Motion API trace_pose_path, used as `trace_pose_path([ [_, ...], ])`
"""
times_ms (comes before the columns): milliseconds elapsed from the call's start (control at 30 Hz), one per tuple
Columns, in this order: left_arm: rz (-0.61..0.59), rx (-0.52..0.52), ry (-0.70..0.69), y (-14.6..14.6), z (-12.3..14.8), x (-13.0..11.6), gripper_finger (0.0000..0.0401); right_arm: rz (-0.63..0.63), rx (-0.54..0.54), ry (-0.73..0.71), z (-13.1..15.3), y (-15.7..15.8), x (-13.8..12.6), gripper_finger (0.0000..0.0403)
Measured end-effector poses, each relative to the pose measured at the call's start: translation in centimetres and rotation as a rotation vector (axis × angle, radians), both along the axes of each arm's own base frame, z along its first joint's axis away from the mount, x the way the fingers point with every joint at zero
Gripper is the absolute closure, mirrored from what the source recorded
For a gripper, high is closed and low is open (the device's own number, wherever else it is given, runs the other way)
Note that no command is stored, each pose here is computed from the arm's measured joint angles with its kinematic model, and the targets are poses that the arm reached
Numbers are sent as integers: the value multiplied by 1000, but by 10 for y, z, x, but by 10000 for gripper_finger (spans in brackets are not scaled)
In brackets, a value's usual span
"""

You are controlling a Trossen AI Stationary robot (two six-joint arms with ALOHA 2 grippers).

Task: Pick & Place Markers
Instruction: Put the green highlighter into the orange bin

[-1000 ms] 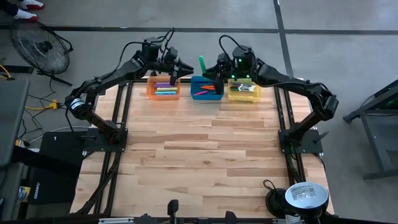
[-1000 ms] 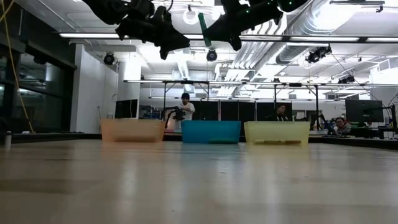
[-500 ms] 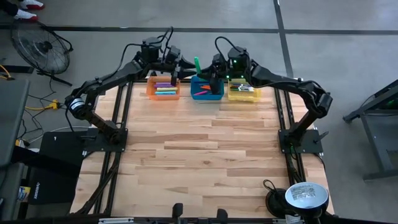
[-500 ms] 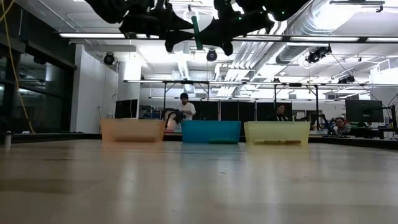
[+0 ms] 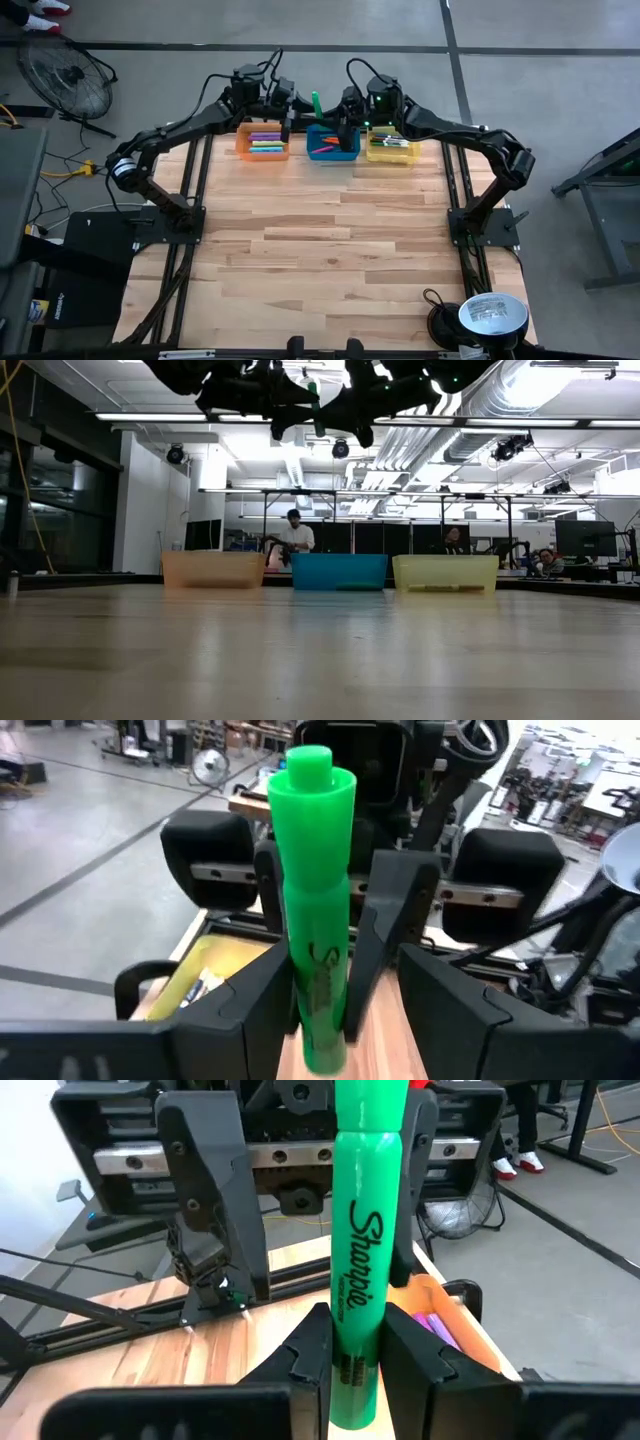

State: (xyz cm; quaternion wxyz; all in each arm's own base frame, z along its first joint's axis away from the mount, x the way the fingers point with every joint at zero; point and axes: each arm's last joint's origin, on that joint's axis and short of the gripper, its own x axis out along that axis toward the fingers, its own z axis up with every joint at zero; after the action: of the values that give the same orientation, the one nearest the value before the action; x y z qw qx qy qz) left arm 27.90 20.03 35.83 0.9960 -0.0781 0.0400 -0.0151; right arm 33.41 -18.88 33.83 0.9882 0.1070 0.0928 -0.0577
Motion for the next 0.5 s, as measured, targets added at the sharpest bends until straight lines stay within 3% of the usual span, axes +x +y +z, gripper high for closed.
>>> trace_pose_path([
  [333,71,23,-31,-7,3,8,223,7,13,17,-2,2,1,351],
  [500,73,15,-30,-7,3,8,253,9,16,22,-2,2,1,351],
])
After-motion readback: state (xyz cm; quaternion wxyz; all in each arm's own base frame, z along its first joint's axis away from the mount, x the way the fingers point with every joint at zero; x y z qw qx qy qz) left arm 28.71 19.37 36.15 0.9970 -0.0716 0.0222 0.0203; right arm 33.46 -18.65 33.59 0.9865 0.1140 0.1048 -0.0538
